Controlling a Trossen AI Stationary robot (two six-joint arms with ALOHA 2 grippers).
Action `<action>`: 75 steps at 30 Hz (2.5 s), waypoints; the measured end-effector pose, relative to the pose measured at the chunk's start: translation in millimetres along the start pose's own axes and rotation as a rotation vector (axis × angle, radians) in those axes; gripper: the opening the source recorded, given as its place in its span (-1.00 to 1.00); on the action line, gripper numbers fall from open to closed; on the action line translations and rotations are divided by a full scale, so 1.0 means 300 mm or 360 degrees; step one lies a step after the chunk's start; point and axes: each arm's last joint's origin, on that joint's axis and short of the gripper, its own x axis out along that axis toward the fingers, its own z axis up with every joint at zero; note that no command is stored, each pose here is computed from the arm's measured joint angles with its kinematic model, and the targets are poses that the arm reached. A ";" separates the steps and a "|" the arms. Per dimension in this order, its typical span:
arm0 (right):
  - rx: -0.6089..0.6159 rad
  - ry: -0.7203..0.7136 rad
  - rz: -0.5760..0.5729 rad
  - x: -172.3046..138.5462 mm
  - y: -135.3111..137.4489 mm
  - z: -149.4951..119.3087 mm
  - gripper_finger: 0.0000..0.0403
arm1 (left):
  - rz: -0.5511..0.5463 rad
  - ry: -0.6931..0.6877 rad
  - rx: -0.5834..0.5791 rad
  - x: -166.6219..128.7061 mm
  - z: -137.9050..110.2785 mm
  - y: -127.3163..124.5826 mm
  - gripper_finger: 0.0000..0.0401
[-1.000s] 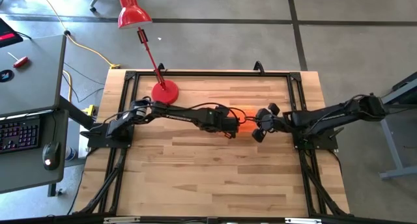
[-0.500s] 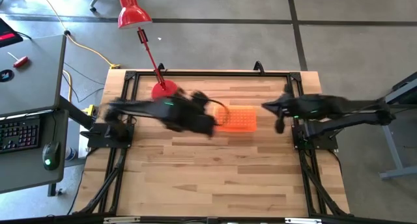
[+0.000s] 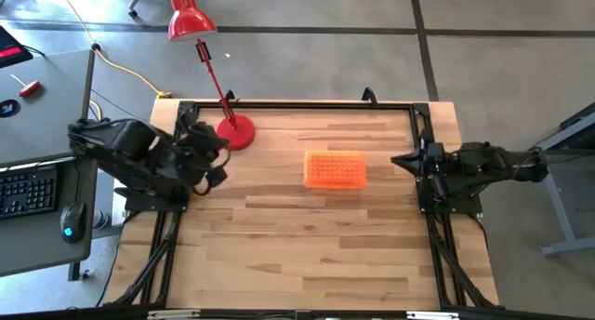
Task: Pick & place school supplies into a supply box
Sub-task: Return to Home Position
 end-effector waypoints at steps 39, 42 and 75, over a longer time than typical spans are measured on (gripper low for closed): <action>-0.0013 -0.0437 0.0506 -0.008 0.019 -0.094 -1.00 | -0.0812 -0.0984 -0.0107 0.285 -0.671 0.061 -0.72; 0.0071 -0.0532 0.0516 0.030 0.027 -0.132 -1.00 | -0.0853 -0.1014 -0.0072 0.308 -0.689 0.040 -0.70; 0.0121 -0.0395 0.0402 0.129 0.033 -0.325 -1.00 | -0.0754 -0.0939 -0.0137 0.442 -0.823 -0.030 -0.80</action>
